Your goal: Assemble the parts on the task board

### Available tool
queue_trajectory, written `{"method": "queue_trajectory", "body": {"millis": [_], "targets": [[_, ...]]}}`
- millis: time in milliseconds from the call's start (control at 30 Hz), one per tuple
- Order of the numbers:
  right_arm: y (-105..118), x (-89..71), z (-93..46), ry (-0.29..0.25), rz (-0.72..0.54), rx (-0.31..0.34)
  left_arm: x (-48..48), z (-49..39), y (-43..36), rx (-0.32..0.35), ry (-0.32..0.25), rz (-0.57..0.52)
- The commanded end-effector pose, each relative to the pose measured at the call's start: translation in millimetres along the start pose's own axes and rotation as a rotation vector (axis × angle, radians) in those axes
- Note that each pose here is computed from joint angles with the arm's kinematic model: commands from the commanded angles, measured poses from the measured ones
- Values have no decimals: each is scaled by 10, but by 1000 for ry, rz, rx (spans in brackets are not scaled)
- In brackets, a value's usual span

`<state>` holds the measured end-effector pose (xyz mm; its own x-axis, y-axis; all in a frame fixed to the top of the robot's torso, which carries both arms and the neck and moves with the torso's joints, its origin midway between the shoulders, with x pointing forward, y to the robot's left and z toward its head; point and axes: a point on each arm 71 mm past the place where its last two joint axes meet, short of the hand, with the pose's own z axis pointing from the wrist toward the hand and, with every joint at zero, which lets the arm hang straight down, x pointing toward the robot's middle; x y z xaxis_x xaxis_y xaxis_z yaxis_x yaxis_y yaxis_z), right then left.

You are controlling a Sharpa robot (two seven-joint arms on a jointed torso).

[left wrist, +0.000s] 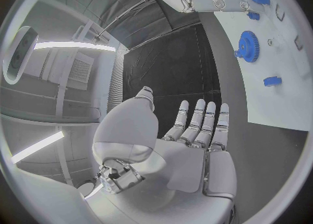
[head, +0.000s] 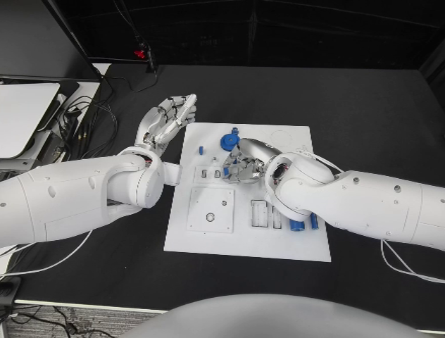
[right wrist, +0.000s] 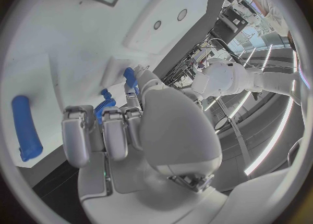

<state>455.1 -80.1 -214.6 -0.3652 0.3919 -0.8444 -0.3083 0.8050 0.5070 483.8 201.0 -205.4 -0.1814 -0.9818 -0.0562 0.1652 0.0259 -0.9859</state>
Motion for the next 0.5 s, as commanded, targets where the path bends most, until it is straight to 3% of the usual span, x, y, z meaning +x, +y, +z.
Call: {"method": "queue_trajectory", "body": {"millis": [33, 500], "targets": [[25, -19, -3, -19, -2, -21, 11, -11, -168, 224, 9, -1], [25, -25, -1, -23, -13, -44, 10, -8, -165, 224, 8, 0]]}}
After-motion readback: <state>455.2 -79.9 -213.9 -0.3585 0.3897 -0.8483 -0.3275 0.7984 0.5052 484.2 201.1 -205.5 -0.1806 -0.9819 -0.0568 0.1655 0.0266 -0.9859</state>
